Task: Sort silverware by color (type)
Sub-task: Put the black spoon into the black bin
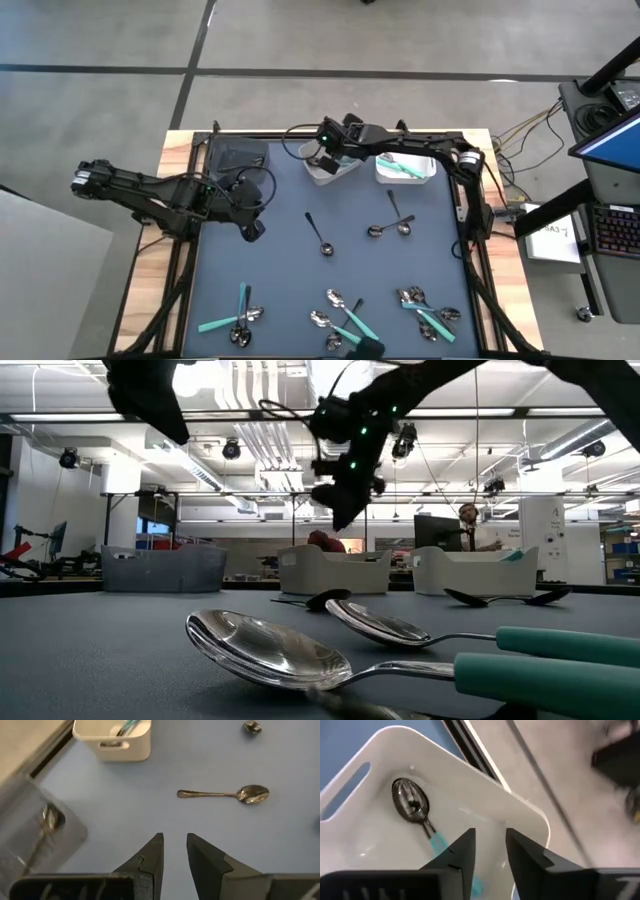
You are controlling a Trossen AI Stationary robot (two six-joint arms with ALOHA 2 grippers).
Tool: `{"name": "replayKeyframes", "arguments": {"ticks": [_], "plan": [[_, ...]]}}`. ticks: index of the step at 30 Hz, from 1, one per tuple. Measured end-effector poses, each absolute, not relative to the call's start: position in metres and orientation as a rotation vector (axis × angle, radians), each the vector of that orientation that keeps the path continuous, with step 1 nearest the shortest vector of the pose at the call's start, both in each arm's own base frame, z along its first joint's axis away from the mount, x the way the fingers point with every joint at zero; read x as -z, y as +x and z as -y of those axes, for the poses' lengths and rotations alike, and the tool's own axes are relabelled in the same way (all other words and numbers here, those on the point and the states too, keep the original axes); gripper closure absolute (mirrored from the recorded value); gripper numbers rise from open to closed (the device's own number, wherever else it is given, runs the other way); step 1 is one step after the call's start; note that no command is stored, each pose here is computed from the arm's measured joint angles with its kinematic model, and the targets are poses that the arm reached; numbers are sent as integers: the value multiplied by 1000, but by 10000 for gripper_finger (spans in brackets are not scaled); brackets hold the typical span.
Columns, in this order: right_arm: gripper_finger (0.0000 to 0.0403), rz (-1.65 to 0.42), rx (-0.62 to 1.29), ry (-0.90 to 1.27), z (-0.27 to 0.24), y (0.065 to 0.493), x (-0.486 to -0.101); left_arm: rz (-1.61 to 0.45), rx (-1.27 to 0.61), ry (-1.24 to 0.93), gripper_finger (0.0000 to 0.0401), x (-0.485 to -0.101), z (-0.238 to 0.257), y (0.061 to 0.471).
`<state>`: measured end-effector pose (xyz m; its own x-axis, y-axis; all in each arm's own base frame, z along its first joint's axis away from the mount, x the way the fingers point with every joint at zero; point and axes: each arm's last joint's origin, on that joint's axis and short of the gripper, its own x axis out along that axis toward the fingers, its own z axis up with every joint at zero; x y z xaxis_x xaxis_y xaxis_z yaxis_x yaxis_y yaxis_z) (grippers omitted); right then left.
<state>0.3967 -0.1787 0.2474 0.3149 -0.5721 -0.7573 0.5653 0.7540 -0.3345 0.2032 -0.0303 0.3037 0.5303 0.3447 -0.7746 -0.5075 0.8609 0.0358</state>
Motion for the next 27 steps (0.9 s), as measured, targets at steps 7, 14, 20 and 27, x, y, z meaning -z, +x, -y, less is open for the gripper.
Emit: {"name": "replayKeyframes", "arguments": {"ticks": [7,14,20,27], "plan": [[291,-1004,846,316,152,369,-277,-947,-202,195,333,-298,31,221],[298,-980,794,334,103,378,-286,-941,94,497,333,-274,24,260],[298,-1000,751,355,60,383,-284,-1038,195,372,333,-236,-4,288],[302,-1076,844,362,29,372,-280,-1081,242,411,333,-196,-17,314]]}}
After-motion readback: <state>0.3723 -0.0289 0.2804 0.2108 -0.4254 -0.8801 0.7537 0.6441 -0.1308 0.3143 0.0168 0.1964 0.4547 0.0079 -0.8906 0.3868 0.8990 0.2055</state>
